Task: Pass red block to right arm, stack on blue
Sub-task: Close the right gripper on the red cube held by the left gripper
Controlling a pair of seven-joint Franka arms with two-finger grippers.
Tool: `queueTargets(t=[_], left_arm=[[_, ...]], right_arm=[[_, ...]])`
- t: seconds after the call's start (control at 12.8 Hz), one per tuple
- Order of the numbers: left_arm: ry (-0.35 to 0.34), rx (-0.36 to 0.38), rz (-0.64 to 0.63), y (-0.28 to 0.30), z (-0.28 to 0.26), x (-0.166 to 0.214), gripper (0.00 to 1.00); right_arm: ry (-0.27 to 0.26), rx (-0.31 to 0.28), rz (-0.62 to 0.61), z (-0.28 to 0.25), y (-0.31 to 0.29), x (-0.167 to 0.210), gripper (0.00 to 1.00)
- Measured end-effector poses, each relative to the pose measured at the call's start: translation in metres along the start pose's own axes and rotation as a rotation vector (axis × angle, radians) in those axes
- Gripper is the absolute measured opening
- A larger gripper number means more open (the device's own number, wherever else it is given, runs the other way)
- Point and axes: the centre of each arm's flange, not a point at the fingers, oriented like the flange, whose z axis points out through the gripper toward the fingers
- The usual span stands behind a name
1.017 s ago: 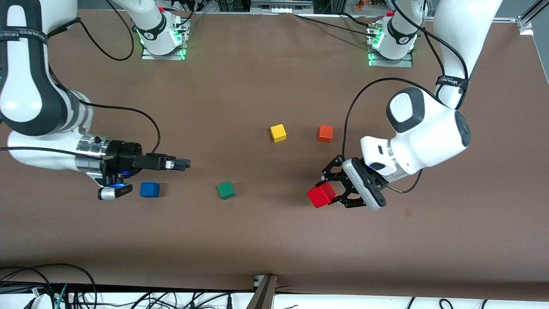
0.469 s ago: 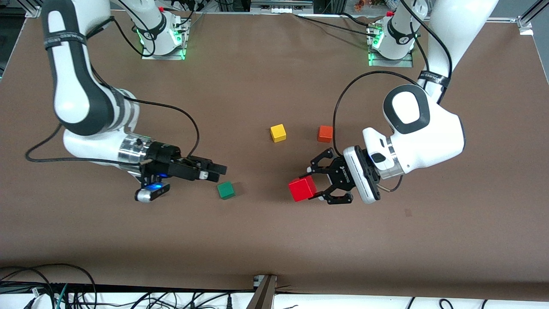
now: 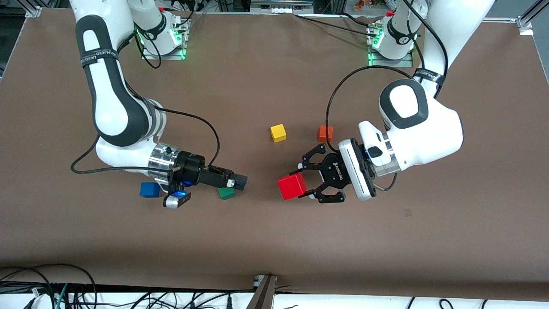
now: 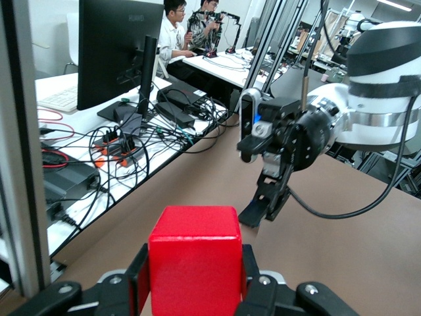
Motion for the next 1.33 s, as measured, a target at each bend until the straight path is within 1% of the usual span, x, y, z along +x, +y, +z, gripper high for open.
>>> queueTargets(t=[0.16, 0.31, 0.55, 0.78, 1.1, 1.17, 1.33], left_arm=[[0.012, -0.027, -0.019, 0.007, 0.014, -0.003, 0.56], [0.013, -0.040, -0.010, 0.014, 0.028, -0.003, 0.56], [0.034, -0.019, 0.011, 0.026, 0.046, 0.004, 0.56], [0.046, -0.014, 0.025, 0.038, 0.057, 0.010, 0.56], [0.067, 0.005, 0.026, 0.034, 0.065, 0.011, 0.56], [0.068, 0.006, 0.026, 0.032, 0.066, 0.010, 0.56], [0.068, 0.006, 0.028, 0.030, 0.068, 0.008, 0.56]], right_arm=[[0.001, 0.003, -0.011, -0.001, -0.003, 0.000, 1.00], [0.004, 0.013, -0.013, 0.002, -0.006, -0.002, 1.00], [0.024, 0.010, -0.026, 0.014, -0.008, -0.009, 1.00], [0.026, 0.011, -0.033, 0.022, -0.008, -0.015, 1.00], [0.025, 0.015, -0.031, 0.024, -0.009, -0.016, 1.00], [0.025, 0.015, -0.032, 0.023, -0.009, -0.016, 1.00], [0.026, 0.015, -0.032, 0.023, -0.009, -0.016, 0.95]])
